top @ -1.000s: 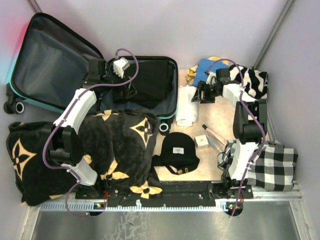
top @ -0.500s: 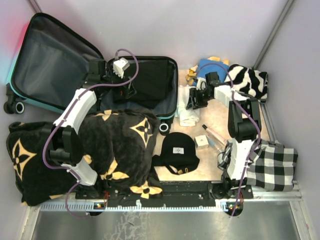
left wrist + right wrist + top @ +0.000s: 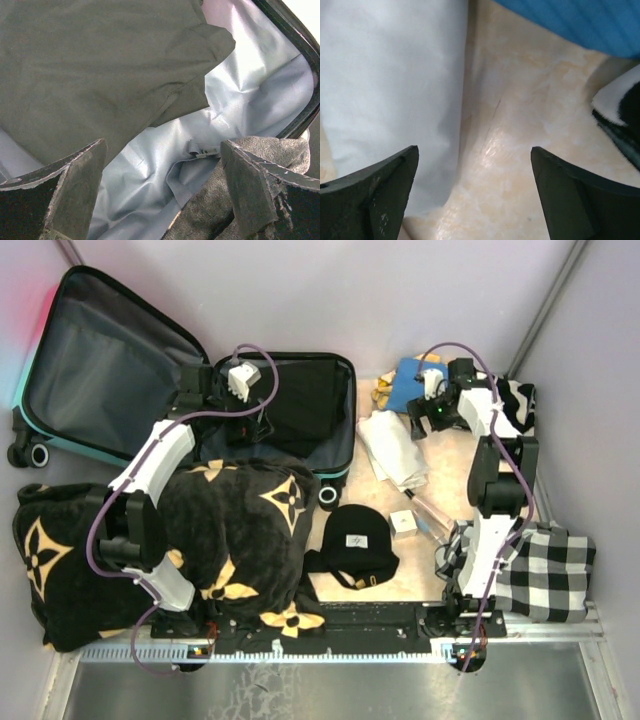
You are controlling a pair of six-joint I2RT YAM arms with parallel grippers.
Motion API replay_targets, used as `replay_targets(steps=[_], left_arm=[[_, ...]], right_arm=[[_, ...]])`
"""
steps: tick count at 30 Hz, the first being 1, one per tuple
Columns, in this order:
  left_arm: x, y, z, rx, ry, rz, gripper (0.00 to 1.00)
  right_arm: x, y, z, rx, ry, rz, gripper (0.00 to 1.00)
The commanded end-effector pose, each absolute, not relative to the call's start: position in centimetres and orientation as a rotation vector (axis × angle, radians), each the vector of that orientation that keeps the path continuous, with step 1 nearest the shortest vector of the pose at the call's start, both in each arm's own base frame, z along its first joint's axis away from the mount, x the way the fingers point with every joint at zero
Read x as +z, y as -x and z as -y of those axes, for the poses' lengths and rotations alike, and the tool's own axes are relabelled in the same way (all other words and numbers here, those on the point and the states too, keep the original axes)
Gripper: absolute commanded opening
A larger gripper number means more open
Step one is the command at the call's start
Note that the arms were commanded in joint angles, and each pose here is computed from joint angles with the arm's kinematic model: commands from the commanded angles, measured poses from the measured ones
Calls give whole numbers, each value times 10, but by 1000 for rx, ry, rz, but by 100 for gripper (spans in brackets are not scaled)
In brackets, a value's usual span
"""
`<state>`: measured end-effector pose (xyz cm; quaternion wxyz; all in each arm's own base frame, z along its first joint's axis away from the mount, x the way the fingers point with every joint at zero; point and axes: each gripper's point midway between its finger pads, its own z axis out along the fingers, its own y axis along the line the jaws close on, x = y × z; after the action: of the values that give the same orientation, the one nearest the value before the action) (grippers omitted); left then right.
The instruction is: Pack the luggage
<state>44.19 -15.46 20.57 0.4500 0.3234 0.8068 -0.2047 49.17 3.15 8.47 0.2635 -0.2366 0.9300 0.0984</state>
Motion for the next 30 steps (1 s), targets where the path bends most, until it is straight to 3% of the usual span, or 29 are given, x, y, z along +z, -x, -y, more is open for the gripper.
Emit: replay_targets(steps=[1,8,25,27,30], left_arm=[[224,-444,154,-485,-803,-1928,99],[223,-444,153,-481,-782,-1929,100],[216,-435,147,-450,-800,-1956,100],[215,-434,145,-437,-799,-1962,100],[214,-433,142,-424,-790,-1969,100]], right_arm=[[128,-476,-54,255,571,-2415,97],[138,-460,-105,99,458,-2283,99],[65,-451,-158,80,535,-2210,98],[48,-444,-148,47,589,-2241,93],[39,-436,-118,71,601,-2279,79]])
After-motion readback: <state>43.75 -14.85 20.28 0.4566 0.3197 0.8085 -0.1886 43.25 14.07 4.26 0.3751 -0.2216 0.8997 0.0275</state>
